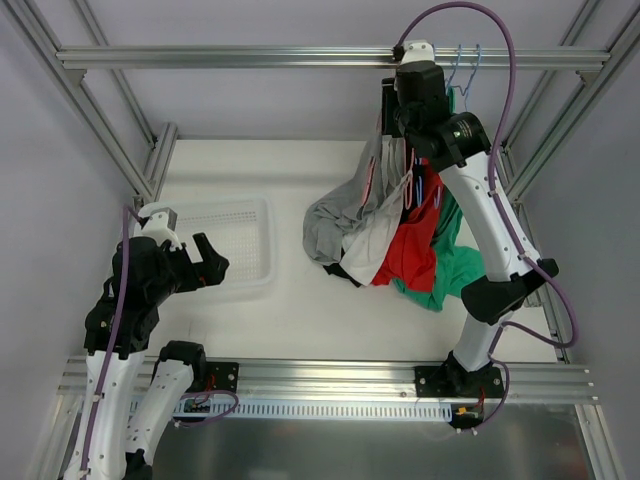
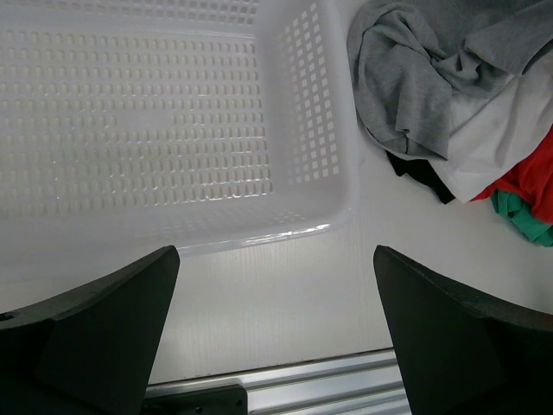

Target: Remove the tank top from the hanger

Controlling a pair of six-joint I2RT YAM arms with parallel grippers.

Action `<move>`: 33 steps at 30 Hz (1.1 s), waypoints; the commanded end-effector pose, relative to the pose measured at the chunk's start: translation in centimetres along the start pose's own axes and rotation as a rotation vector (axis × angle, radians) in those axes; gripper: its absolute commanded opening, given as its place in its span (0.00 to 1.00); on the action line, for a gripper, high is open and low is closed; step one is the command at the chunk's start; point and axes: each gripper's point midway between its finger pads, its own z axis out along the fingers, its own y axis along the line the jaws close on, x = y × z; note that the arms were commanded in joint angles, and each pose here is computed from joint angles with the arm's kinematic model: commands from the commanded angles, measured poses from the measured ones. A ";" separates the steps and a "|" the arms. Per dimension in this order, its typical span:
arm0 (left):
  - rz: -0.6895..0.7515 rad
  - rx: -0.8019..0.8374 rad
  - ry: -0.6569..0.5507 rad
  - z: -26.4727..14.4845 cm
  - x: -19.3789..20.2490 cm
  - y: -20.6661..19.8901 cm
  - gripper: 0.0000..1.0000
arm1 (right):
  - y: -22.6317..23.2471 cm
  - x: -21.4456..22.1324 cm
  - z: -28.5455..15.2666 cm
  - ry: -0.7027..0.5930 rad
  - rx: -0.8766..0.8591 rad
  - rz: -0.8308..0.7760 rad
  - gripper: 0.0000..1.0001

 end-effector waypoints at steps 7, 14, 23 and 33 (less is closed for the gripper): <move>-0.010 0.048 -0.017 0.5 -0.2 -0.8 0.99 | -0.5 -3.9 -3.5 -0.171 -0.018 0.189 0.41; -0.012 0.057 -0.015 0.7 0.0 -0.9 0.99 | 0.7 -4.0 -4.0 -0.176 -0.057 0.194 0.41; -0.014 0.055 -0.029 0.7 -0.1 -0.9 0.99 | 1.4 -3.6 -2.1 -0.151 -0.017 0.173 0.40; -0.015 0.057 -0.030 0.7 -0.1 -0.9 0.99 | 0.9 -1.9 -0.2 -0.111 0.067 0.147 0.25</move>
